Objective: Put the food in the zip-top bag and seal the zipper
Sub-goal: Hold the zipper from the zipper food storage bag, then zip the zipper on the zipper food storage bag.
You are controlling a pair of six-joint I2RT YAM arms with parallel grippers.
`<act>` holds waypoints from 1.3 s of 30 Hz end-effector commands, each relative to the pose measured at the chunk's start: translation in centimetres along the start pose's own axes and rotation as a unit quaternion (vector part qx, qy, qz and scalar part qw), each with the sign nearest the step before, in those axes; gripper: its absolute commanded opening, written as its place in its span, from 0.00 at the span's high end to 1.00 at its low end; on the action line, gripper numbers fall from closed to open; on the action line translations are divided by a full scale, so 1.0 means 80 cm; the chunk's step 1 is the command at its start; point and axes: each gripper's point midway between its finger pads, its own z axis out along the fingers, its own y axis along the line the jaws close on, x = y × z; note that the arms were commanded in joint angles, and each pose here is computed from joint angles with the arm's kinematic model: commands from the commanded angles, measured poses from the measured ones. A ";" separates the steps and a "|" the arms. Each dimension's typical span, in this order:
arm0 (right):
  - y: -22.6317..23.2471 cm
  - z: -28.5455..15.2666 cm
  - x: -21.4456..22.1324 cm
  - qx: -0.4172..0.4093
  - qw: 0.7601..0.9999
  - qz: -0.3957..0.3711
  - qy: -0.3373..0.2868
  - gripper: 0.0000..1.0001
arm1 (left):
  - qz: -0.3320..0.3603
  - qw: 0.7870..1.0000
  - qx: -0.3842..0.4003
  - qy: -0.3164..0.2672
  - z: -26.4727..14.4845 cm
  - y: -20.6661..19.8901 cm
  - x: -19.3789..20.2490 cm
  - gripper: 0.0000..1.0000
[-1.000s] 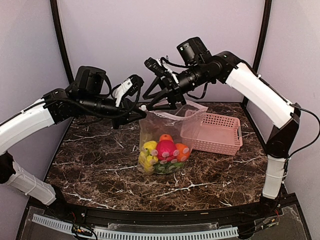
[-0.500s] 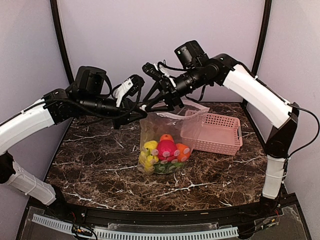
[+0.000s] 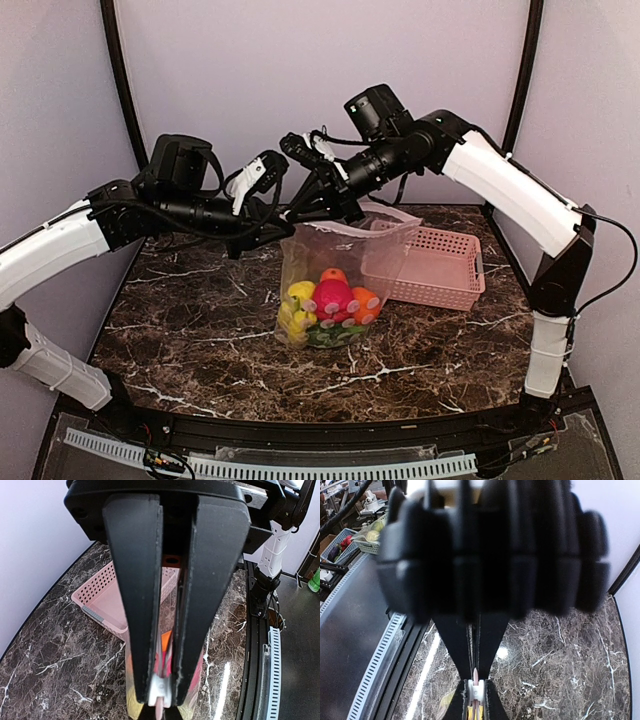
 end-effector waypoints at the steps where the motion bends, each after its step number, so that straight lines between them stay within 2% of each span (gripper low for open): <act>1: 0.001 0.007 0.003 -0.001 1.000 -0.003 0.004 0.98 | 0.002 1.000 0.003 -0.020 -0.011 -0.007 -0.009 0.99; 3: 0.001 0.007 0.002 0.000 1.000 -0.004 0.003 1.00 | 0.003 1.000 0.000 -0.019 -0.010 -0.007 -0.007 0.98; 5: 0.002 0.006 0.000 0.000 1.000 -0.005 0.002 1.00 | 0.003 1.000 -0.001 -0.020 -0.010 -0.006 -0.005 0.94; 6: 0.002 0.006 -0.001 0.000 1.000 -0.005 0.001 1.00 | 0.004 1.000 -0.003 -0.022 -0.010 -0.005 -0.006 0.86; 8: 0.002 0.006 -0.002 -0.001 1.000 -0.005 -0.001 1.00 | 0.006 1.000 -0.007 -0.023 -0.010 -0.004 -0.004 0.80; 11: 0.002 0.005 -0.003 -0.001 1.000 -0.005 -0.002 1.00 | 0.008 1.000 -0.007 -0.022 -0.008 -0.004 -0.001 0.83; 17: 0.001 0.006 -0.001 0.001 1.000 -0.003 0.001 1.00 | 0.003 1.000 -0.002 -0.028 -0.004 -0.005 0.001 0.97; 20: 0.001 0.006 0.002 0.003 1.000 -0.001 0.005 1.00 | 0.001 0.999 -0.003 -0.038 -0.005 -0.005 -0.001 0.98; 23: 0.003 0.006 0.004 0.004 1.000 0.000 0.007 1.00 | 0.001 0.999 -0.015 -0.050 -0.009 -0.001 -0.006 0.91; 25: 0.003 0.005 0.006 0.005 1.000 0.001 0.009 1.00 | 0.001 0.998 -0.018 -0.057 -0.012 -0.001 -0.007 0.91; 30: 0.002 0.005 0.007 0.007 1.000 0.001 0.011 1.00 | 0.001 0.998 -0.019 -0.067 -0.015 -0.002 -0.009 0.99; 39: 0.002 0.006 0.004 0.006 1.000 0.006 0.005 1.00 | 0.001 0.998 -0.008 -0.069 -0.013 -0.006 -0.009 0.99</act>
